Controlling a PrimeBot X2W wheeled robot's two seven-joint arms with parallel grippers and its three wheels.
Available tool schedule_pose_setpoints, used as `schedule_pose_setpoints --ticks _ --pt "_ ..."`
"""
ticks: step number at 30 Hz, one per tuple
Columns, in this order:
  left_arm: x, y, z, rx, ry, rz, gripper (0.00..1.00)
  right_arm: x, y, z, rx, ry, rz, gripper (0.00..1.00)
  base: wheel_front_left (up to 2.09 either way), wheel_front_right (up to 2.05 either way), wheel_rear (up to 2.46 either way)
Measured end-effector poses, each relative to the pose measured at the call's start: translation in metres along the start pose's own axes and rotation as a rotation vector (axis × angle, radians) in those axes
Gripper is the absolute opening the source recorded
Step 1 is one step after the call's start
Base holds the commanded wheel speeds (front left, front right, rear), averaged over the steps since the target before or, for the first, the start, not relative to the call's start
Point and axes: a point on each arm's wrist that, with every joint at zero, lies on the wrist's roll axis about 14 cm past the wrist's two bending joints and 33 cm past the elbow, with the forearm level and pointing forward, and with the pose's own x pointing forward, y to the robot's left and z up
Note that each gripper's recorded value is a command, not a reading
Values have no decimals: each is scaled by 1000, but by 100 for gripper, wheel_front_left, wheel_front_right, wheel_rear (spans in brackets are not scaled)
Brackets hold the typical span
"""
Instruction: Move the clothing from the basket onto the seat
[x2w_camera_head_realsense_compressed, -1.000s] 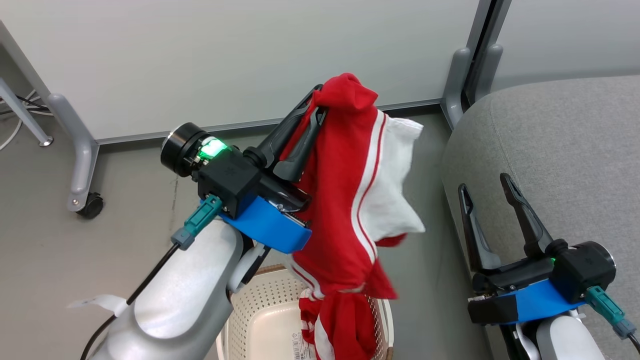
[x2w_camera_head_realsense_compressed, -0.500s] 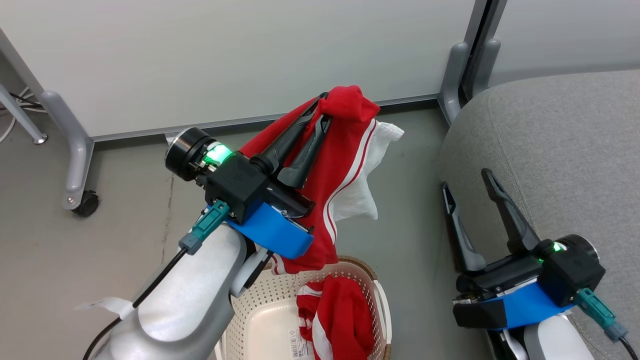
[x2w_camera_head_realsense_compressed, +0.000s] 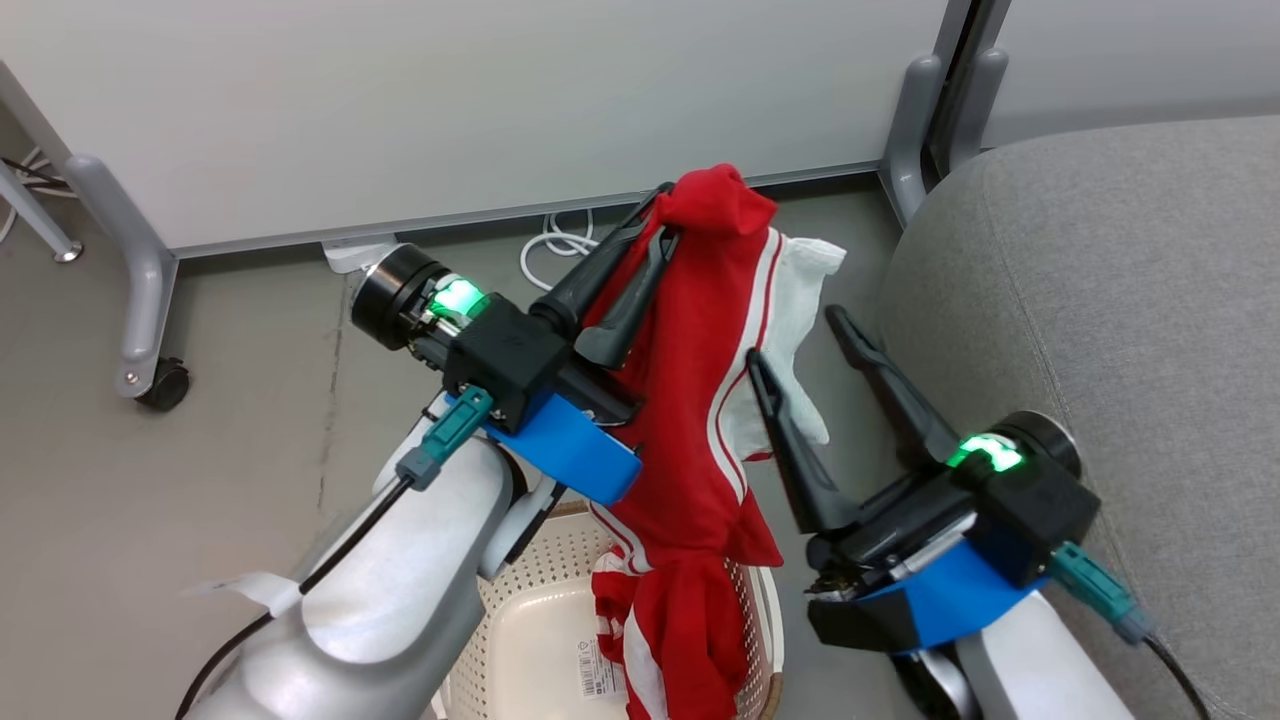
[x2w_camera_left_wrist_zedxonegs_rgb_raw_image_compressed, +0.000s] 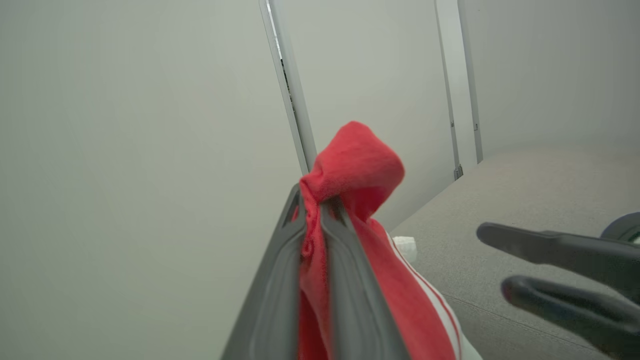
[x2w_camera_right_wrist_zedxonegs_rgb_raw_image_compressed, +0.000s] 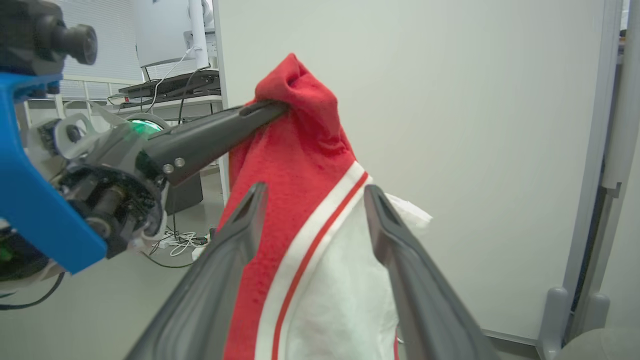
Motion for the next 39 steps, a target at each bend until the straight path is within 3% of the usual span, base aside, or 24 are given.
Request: schedule_pose_setpoints --ticks 9,19,27,34,35,36,39 --pt "7 -7 -9 -4 15 -18 0 14 24 -18 38 40 81 100 0 0 0" --pt "17 -12 -13 -4 18 -24 0 34 24 -46 72 107 106 100 0 0 0" --pt "17 -14 -11 -24 7 -2 0 49 18 -78 37 197 114 100 0 0 0" --pt "16 -19 -2 -31 -14 -2 0 61 18 -83 55 215 119 100 0 0 0" --pt "16 -19 -1 -33 -16 -2 0 62 20 -84 58 220 125 24 0 0 0" --pt "16 -19 -1 -31 -17 -2 0 62 22 -85 67 223 128 0 0 0 0" --pt "16 -19 1 -36 -19 2 0 61 27 -88 80 235 141 0 0 0 0"
